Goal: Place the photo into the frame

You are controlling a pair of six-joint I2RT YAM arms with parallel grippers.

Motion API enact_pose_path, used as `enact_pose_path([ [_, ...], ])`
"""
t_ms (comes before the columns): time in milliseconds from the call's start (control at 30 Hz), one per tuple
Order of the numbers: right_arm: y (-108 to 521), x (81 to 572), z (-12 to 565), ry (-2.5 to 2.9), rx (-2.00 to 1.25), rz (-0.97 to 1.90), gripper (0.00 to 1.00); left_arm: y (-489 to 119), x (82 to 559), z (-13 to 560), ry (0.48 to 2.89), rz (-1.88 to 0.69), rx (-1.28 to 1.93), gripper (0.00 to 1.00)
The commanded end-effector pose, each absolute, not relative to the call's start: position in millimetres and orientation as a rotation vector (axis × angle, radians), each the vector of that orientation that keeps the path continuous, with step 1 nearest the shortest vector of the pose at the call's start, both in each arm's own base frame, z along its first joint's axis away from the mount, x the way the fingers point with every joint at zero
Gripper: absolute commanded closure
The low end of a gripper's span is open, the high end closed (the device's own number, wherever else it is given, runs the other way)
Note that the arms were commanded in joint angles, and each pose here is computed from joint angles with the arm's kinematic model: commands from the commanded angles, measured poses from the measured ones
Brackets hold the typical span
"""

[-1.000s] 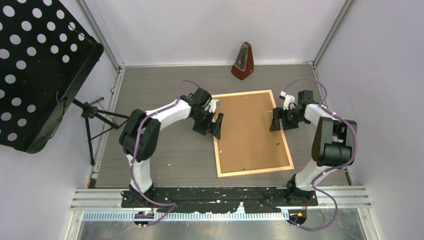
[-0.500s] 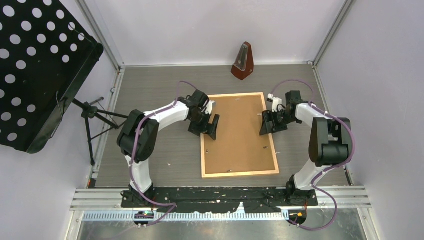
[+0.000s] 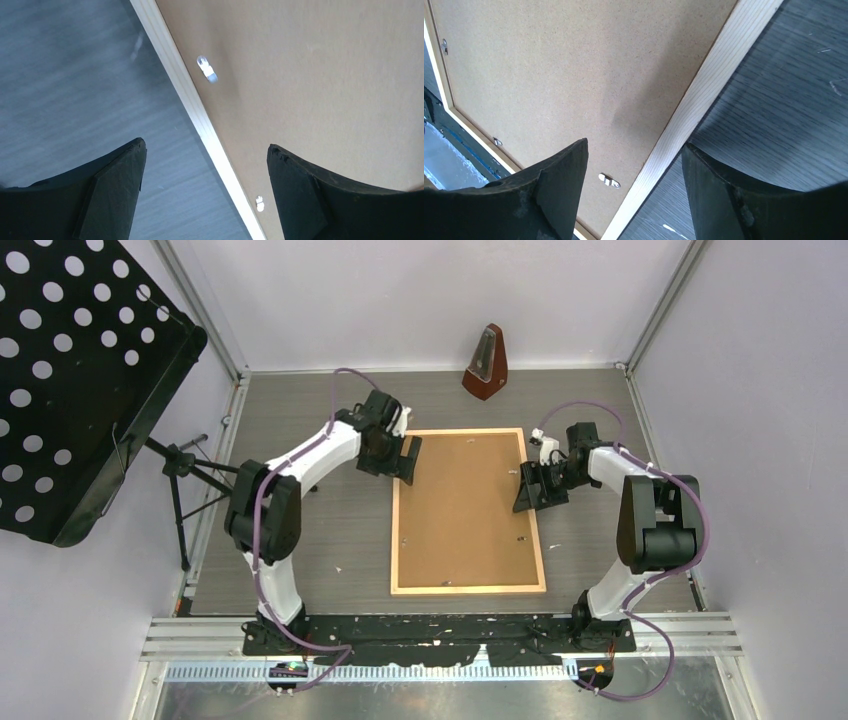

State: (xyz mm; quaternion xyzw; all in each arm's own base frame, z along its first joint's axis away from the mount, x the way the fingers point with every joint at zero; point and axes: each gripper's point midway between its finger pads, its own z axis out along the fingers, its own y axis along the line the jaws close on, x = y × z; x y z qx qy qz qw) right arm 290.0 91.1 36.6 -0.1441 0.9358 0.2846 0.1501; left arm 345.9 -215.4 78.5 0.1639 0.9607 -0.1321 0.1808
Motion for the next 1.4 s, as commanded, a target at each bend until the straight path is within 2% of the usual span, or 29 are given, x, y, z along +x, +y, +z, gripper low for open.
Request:
enact_pose_path([
  [0,99,304,56,2.614,-0.429,0.835,0.26,-210,373,83,2.695,-0.292,0.482,0.12],
  [200,95,306,56,2.604,-0.43,0.798,0.26,-213,392,76,2.701,-0.246,0.463,0.16],
  [700,94,309,48,2.611,-0.422,0.79,0.27,-220,397,47,2.756,-0.084,0.451,0.23],
  [833,95,308,48,2.611,-0.423,0.793,0.27,-221,400,42,2.767,-0.076,0.447,0.31],
  [1233,97,305,45,2.617,-0.421,0.822,0.27,-225,406,34,2.777,-0.075,0.46,0.43],
  [1367,96,305,44,2.618,-0.414,0.828,0.27,-224,407,35,2.774,-0.072,0.468,0.52],
])
